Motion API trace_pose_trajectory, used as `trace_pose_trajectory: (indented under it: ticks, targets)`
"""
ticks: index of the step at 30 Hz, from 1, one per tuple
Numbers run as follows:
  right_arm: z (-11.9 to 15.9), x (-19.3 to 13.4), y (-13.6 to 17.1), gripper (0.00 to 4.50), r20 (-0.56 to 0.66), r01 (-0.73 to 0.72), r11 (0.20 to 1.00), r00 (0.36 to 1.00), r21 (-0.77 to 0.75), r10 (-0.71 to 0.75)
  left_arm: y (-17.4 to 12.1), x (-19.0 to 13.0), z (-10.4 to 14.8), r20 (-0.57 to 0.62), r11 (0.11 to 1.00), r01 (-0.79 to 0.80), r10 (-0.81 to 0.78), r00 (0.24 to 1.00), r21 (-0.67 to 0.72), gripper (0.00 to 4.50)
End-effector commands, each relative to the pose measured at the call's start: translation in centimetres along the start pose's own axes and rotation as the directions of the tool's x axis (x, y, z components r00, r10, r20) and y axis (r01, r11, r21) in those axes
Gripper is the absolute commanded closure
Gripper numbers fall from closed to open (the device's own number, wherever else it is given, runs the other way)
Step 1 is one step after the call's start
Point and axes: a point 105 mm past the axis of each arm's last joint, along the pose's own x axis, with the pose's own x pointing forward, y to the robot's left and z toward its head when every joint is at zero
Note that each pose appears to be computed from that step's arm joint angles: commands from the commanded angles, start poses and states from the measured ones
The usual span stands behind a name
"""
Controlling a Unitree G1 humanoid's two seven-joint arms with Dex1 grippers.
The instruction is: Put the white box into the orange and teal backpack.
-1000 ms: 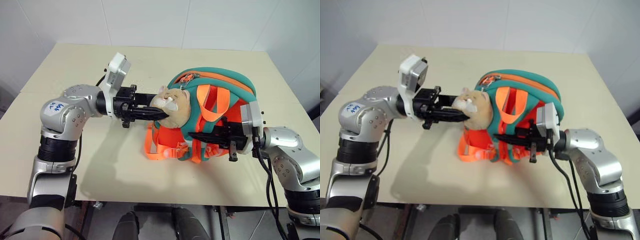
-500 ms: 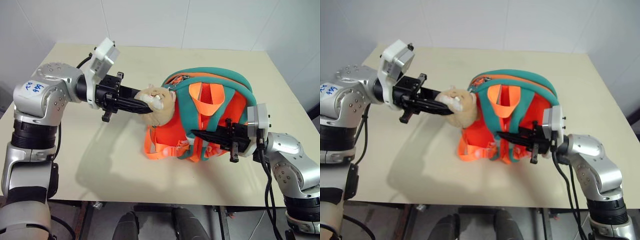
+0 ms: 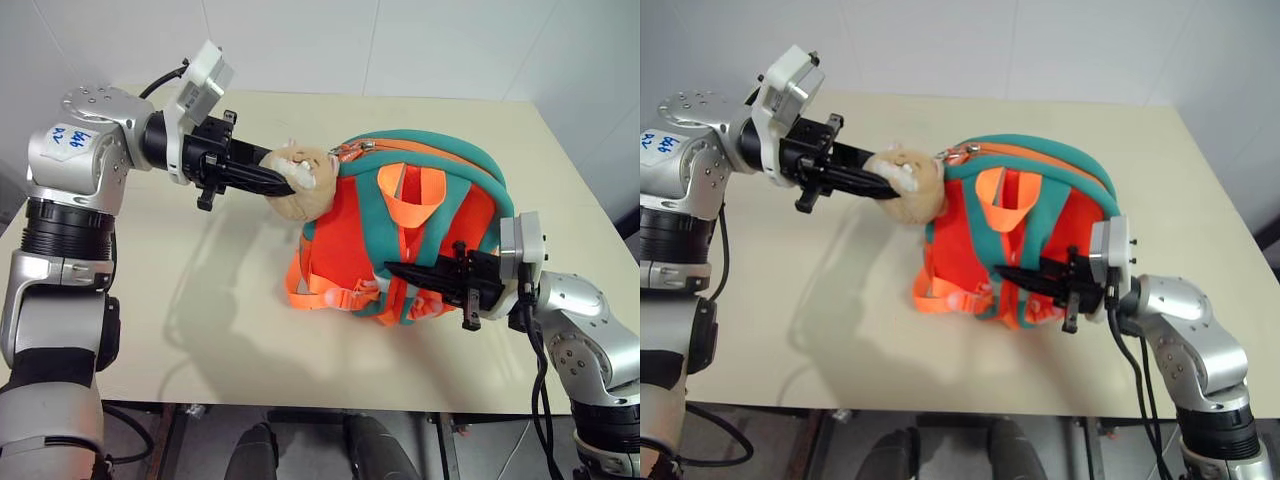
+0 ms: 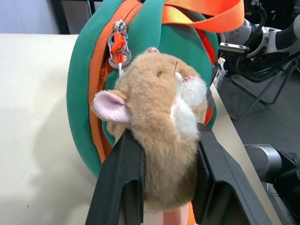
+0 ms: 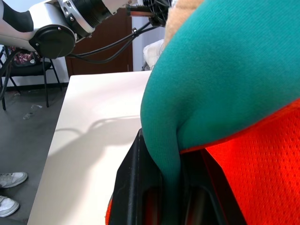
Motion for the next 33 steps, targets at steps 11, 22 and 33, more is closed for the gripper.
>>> trace_pose_trajectory:
  ticks: [11,22,33]
  targets:
    - [1.1,-0.4,0.4,4.48,0.024,-0.003,0.999,1.000,-0.037,0.004,-0.7,-4.0,0.5,-0.122,0.991,-0.126,0.131,0.984,0.055,3.69]
    - [1.1,-0.4,0.4,4.48,0.017,-0.014,0.999,1.000,-0.037,0.015,-0.9,-5.9,-4.5,-0.352,0.986,-0.167,0.155,0.923,-0.004,3.69]
    - [1.0,-0.4,0.5,4.48,0.008,-0.027,0.999,1.000,-0.037,0.027,-2.1,-4.4,-9.2,-0.442,0.989,-0.099,0.041,0.896,-0.109,3.69]
